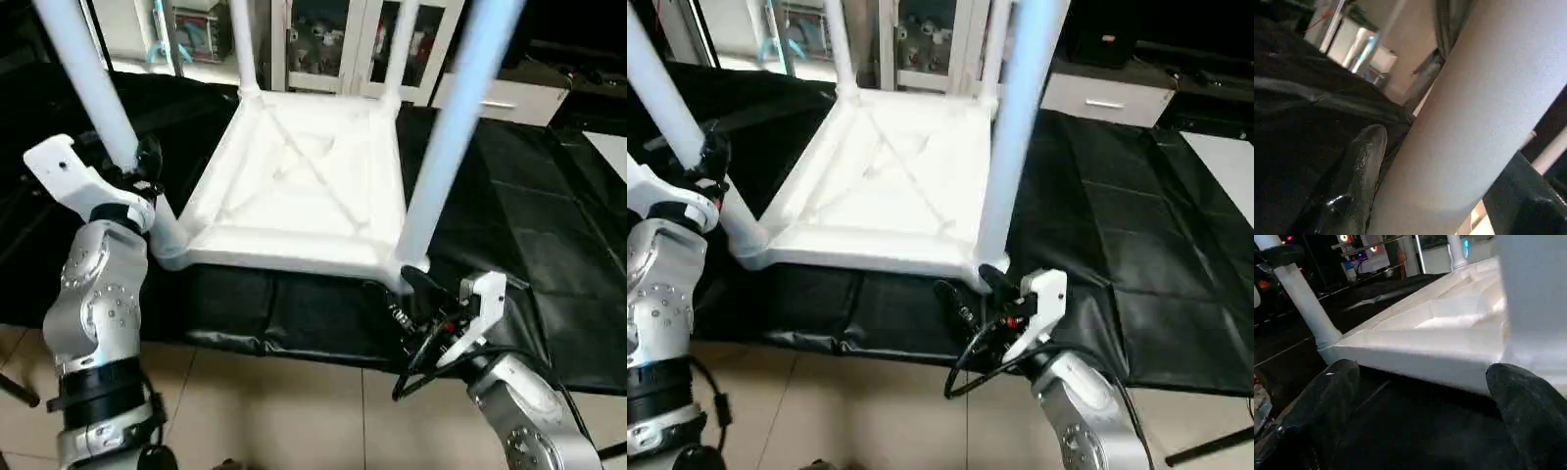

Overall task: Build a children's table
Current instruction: Flip table

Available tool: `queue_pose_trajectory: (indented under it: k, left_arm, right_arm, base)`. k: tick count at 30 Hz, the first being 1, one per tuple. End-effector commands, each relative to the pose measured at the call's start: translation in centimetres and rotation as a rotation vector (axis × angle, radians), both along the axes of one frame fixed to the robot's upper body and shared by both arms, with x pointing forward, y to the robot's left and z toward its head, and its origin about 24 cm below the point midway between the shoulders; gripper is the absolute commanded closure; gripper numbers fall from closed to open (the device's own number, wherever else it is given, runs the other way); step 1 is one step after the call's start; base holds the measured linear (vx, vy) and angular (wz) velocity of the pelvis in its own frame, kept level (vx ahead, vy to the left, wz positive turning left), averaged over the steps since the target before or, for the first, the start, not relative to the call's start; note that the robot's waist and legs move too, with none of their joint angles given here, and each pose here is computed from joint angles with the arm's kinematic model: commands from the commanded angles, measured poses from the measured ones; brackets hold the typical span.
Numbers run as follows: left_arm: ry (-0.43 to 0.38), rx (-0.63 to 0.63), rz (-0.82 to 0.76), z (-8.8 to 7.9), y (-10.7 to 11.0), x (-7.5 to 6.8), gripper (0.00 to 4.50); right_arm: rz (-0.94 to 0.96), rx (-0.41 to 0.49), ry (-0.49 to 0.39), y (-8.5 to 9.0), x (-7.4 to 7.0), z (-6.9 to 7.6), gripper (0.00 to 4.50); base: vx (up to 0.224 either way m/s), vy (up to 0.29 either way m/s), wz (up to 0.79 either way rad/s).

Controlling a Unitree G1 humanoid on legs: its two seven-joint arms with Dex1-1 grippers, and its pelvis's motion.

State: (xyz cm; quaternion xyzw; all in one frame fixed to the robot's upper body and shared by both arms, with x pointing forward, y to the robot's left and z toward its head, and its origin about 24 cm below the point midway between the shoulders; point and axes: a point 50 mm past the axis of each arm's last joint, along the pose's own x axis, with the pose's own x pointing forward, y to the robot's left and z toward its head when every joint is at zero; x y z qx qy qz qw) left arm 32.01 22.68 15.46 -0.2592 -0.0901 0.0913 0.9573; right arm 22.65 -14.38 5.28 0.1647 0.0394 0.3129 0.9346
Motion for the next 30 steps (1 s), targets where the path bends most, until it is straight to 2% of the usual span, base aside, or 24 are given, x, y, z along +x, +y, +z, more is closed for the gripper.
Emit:
queue_pose_trajectory:
  k: [1, 4, 8, 10, 12, 16, 18, 21, 25, 27, 30]
  left_arm:
    - [0.028, -0.209, 0.036, -0.8, 0.3, 0.2, 1.83]
    - [0.040, -0.299, 0.046, -1.1, 0.2, 0.2, 1.83]
    - [0.053, -0.300, 0.026, -1.3, -0.4, 0.3, 1.86]
    - [0.061, -0.308, 0.017, -1.4, -0.7, 0.4, 1.89]
    - [0.074, -0.330, 0.008, -1.7, -1.2, 0.5, 1.93]
    - [0.080, -0.351, 0.010, -1.7, -1.3, 0.5, 1.94]
    - [0.081, -0.358, 0.009, -1.7, -1.3, 0.5, 1.95]
    - [0.085, -0.364, 0.010, -1.7, -1.3, 0.6, 1.95]
    - [0.091, -0.364, -0.001, -1.7, -1.5, 0.7, 1.97]
    - [0.092, -0.365, -0.003, -1.7, -1.5, 0.7, 1.98]
    - [0.098, -0.367, -0.009, -1.8, -1.7, 0.7, 1.98]
  right_arm:
    - [-0.009, 0.001, 0.012, -0.4, -0.1, 0.0, 0.00]
    - [-0.028, 0.000, 0.018, -0.4, 0.2, -0.1, 0.00]
    - [-0.127, 0.018, 0.013, -0.6, 1.7, 0.1, 0.00]
    - [-0.168, 0.094, 0.022, -0.3, 2.8, 0.4, 0.00]
    - [-0.114, 0.203, 0.026, 0.6, 3.7, 0.5, 0.00]
    - [-0.054, 0.226, 0.038, 1.4, 4.1, 0.0, 0.00]
    - [-0.030, 0.259, 0.052, 1.9, 4.7, -0.2, 0.00]
    - [-0.052, 0.314, 0.064, 2.3, 6.3, -0.2, 0.00]
    - [-0.062, 0.403, 0.050, 3.2, 8.0, 0.7, 0.00]
    - [-0.059, 0.419, 0.048, 3.4, 8.3, 0.9, 0.00]
    - [-0.062, 0.442, 0.034, 4.2, 9.6, 1.5, 0.00]
  base:
    - [0.000, 0.000, 0.00]
    - [0.000, 0.000, 0.00]
    - [0.000, 0.000, 0.00]
    - [0.000, 0.000, 0.00]
    - [0.000, 0.000, 0.00]
    - [0.000, 0.000, 0.00]
    - [0.000, 0.000, 0.00]
    - [0.000, 0.000, 0.00]
    - [0.000, 0.000, 0.00]
    - [0.000, 0.000, 0.00]
    - [0.000, 0.000, 0.00]
